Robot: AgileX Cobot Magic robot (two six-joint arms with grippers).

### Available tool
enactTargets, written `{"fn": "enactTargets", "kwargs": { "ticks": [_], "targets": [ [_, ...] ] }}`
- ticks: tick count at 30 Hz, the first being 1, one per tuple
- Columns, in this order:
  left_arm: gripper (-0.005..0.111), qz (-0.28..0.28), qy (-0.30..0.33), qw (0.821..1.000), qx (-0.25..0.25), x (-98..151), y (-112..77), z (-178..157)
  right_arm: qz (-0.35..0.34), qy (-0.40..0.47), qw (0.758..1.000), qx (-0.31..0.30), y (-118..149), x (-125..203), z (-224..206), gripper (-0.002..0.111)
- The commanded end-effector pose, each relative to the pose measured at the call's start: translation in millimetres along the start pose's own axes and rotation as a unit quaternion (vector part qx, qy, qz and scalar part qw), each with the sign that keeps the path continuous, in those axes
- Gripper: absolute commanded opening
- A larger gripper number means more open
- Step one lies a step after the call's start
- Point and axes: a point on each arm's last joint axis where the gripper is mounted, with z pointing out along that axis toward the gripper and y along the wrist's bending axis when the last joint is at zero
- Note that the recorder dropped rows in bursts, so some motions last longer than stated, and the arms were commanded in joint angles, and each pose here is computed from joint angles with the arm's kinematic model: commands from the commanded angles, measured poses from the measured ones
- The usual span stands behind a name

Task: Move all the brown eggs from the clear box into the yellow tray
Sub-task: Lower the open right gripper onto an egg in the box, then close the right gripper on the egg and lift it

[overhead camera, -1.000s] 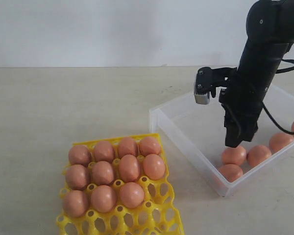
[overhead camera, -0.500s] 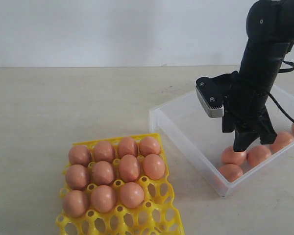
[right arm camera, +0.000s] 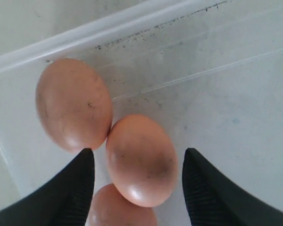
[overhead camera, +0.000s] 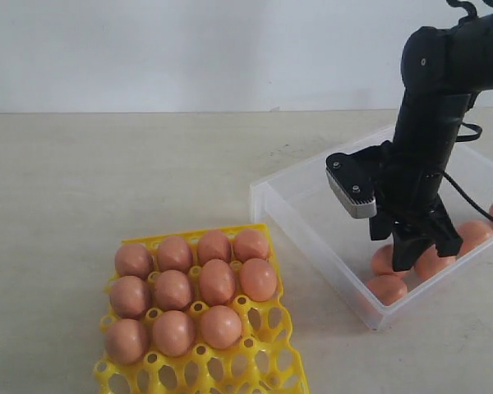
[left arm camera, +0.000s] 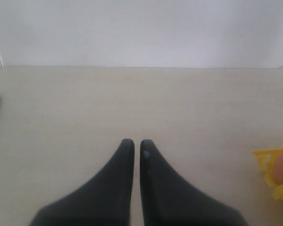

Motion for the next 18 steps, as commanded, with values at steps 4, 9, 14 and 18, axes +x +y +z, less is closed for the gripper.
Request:
{"fn": "enactTargets", "kwargs": {
  "ticks": [4,9,14,18],
  "targets": [
    [0.004,0.001,-0.005,1.000,-0.001,-1,0.1,0,-0.008,0.008,1.000,-0.013,-2,2,10,0.049],
    [0.004,0.001,-0.005,1.000,-0.001,-1,0.1,0,-0.009,0.014,0.999,-0.031,-6,5,25,0.049],
    [0.004,0.001,-0.005,1.000,-0.001,-1,0.1,0,-0.009,0.014,1.000,-0.026,-7,5,26,0.048],
    [0.004,0.001,-0.005,1.000,-0.001,-1,0.1,0,0.002,0.015,1.000,-0.025,-7,5,26,0.009]
  ]
}}
